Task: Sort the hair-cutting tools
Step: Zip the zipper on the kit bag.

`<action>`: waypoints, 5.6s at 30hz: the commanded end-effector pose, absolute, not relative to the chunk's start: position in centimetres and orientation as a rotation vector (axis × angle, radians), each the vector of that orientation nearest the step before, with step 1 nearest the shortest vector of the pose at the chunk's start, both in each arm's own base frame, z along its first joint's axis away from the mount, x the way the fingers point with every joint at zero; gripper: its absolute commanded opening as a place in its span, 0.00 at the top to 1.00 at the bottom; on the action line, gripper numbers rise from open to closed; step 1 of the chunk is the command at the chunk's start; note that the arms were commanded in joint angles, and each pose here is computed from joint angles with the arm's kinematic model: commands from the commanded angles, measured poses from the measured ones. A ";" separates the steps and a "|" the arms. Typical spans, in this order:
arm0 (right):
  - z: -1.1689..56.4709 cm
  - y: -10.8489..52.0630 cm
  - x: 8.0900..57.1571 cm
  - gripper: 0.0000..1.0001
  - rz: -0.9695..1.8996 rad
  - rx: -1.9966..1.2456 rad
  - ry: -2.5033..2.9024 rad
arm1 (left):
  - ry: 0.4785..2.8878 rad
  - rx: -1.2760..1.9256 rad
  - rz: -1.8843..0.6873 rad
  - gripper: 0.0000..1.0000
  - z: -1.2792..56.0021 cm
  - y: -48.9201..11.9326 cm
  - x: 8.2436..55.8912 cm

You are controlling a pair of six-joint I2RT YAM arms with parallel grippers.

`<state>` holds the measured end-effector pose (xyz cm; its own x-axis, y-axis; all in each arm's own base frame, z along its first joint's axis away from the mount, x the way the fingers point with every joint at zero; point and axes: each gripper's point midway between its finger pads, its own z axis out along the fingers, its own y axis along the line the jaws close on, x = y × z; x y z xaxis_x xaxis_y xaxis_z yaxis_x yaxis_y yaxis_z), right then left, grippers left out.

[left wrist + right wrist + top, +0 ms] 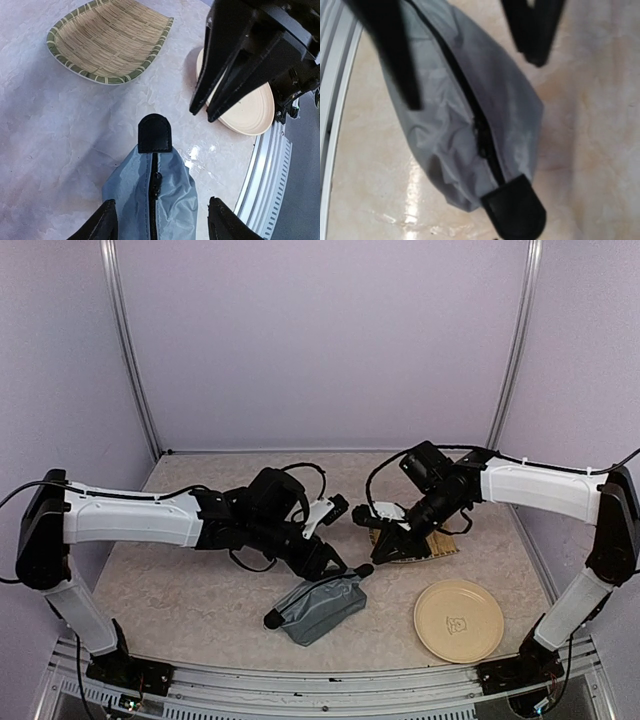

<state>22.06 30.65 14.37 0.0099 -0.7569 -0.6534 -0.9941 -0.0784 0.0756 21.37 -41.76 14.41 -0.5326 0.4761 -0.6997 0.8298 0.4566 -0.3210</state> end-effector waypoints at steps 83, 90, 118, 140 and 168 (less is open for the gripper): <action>12.5 35.8 21.2 0.69 1.592 -1.689 1.894 | 2.010 1.091 -1.020 1.00 17.1 -42.9 19.8; 10.5 35.3 21.7 0.68 1.504 -1.698 2.005 | 2.001 1.113 -1.010 1.00 17.1 -43.1 19.5; 13.6 35.1 18.8 0.77 1.822 -1.761 1.822 | 2.104 1.324 -0.636 1.00 13.2 -42.3 20.6; 11.8 34.0 19.4 1.00 1.680 -1.793 1.966 | 2.102 1.320 -0.598 1.00 13.6 -41.9 20.5; 23.3 29.7 33.2 0.00 0.911 -1.546 1.773 | 1.904 1.350 -0.513 1.00 15.1 -41.9 21.3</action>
<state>26.77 30.90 18.09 -0.2016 -0.6691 -0.7153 -0.9277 -0.1039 0.3586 20.76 -41.34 12.32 -0.2957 0.6775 -0.6735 0.9156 0.4020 0.0025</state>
